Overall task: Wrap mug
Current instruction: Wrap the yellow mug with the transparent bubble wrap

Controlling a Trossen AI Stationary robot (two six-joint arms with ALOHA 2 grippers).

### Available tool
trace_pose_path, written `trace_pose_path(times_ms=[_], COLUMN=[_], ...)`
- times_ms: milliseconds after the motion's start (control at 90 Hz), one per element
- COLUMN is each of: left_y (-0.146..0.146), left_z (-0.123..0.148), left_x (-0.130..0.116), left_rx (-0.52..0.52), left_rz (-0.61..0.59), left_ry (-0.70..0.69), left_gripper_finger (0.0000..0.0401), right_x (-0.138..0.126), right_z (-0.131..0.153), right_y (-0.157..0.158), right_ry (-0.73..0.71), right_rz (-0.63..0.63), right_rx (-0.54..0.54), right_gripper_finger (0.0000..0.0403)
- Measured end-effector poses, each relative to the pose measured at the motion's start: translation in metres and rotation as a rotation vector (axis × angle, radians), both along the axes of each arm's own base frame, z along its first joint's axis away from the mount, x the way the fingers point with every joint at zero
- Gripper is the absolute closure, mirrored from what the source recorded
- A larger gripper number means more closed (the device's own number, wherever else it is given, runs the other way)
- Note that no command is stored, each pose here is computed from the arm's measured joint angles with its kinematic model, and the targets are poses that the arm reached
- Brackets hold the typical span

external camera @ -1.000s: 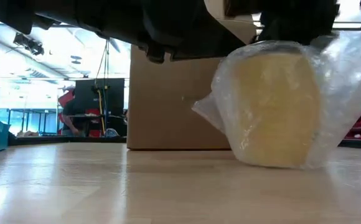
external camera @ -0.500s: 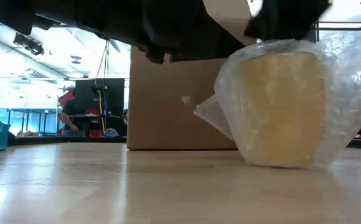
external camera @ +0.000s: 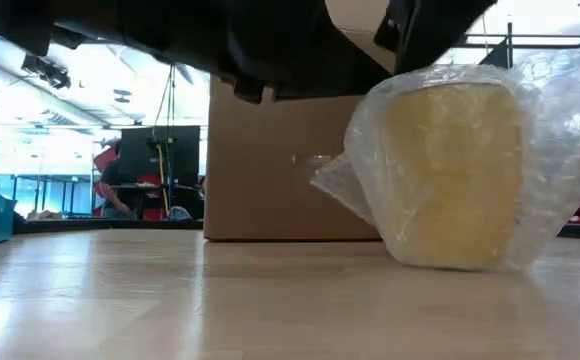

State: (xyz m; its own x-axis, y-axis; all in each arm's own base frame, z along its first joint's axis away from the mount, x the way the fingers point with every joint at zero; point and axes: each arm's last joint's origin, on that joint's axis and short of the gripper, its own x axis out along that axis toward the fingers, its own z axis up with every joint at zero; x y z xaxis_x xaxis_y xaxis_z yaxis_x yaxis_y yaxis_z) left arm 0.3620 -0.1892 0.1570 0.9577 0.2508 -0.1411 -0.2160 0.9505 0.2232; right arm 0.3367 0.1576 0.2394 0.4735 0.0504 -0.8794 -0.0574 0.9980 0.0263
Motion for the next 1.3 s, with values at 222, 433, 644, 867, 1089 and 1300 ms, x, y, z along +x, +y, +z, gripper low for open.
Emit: trace_pose_path(times_ms=[222, 433, 644, 867, 1089, 1300], left_y=[-0.006, -0.025, -0.044, -0.055, -0.057, -0.057], left_z=[0.002, 0.019, 0.038, 0.042, 0.038, 0.038], left_x=[-0.003, -0.02, -0.049, -0.074, -0.079, -0.079], left_rx=[0.02, 0.084, 0.117, 0.099, 0.084, 0.083], left_rz=[0.004, 0.023, 0.025, -0.006, -0.007, -0.009], left_ry=[-0.008, -0.028, 0.019, 0.104, 0.133, 0.135], left_gripper_finger=[0.0401, 0.0401, 0.0401, 0.0401, 0.0401, 0.0401], right_x=[0.013, 0.01, 0.008, 0.008, 0.008, 0.006], right_z=[-0.028, -0.038, -0.04, -0.04, -0.04, -0.038], right_y=[-0.004, -0.011, -0.012, -0.012, -0.012, -0.017], right_ry=[0.084, 0.173, 0.201, 0.203, 0.207, 0.242], right_rz=[-0.001, -0.016, -0.018, -0.019, -0.026, -0.089], right_rx=[-0.018, -0.06, -0.071, -0.059, -0.045, -0.023], right_gripper_finger=[0.0403, 0.0403, 0.0403, 0.0403, 0.0402, 0.0393])
